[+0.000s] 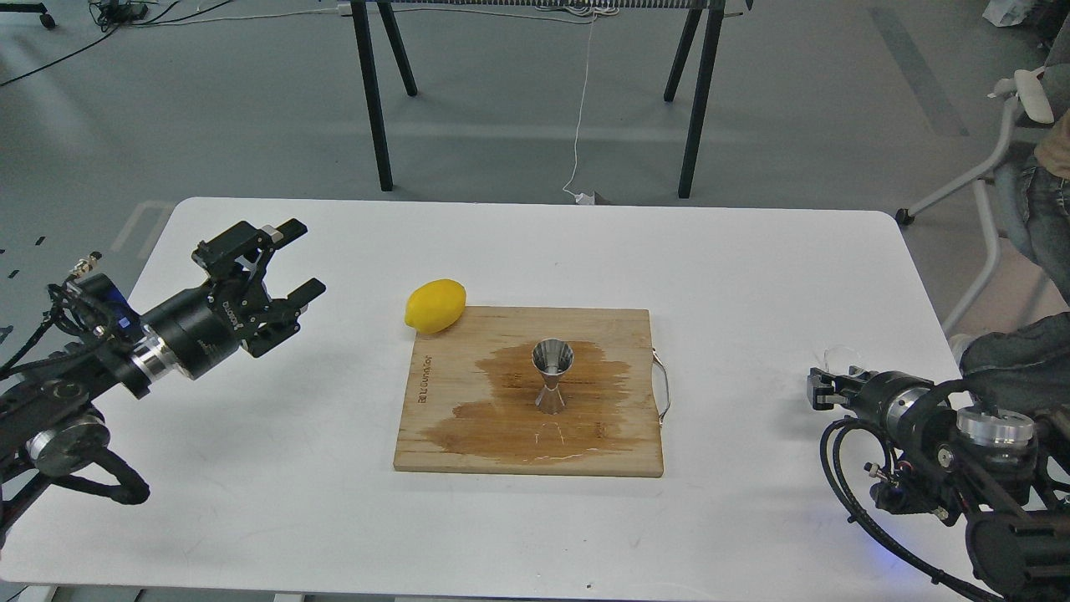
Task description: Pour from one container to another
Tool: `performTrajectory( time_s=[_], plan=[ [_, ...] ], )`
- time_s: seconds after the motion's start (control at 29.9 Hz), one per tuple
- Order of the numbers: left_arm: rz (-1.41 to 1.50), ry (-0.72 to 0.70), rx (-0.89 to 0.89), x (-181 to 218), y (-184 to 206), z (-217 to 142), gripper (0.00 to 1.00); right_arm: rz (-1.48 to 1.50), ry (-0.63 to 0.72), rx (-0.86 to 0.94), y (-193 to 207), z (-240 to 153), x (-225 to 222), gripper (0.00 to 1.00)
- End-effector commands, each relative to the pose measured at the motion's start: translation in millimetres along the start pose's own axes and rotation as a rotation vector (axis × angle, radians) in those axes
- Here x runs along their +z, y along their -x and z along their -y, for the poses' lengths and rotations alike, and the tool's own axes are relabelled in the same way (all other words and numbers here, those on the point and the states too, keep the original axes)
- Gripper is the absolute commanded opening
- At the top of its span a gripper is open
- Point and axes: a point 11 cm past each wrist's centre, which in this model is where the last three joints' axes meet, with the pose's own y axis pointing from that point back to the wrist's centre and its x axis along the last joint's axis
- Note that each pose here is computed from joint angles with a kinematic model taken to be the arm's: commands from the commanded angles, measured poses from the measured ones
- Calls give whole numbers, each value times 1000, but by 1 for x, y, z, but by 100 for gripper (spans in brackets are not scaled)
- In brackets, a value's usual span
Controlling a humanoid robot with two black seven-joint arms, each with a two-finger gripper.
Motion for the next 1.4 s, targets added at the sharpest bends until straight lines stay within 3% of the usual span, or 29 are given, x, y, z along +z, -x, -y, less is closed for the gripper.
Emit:
performTrajectory(
  time_s=[0.0, 0.13, 0.23, 0.3, 0.4, 0.53, 0.8, 1.04, 1.37],
  plan=[
    [0, 0, 0, 0, 0, 0, 94, -10, -1, 4, -2, 0, 1, 15],
    [0, 1, 1, 0, 0, 0, 94, -32, 6, 17, -5, 2, 6, 2],
    [0, 1, 1, 0, 0, 0, 94, -38, 7, 22, -7, 2, 8, 2],
    [0, 1, 1, 0, 0, 0, 94, -41, 9, 22, -7, 2, 9, 10],
    [0, 1, 1, 0, 0, 0, 94, -40, 5, 26, -8, 3, 7, 36],
    [0, 1, 1, 0, 0, 0, 94, -40, 0, 29, -9, 3, 7, 59],
    [0, 1, 1, 0, 0, 0, 94, -42, 3, 26, -9, 3, 8, 71],
    [0, 1, 1, 0, 0, 0, 94, -38, -4, 24, -8, 3, 6, 93],
    [-8, 5, -5, -1, 3, 3, 94, -35, -6, 21, -7, 2, 5, 97]
  ],
)
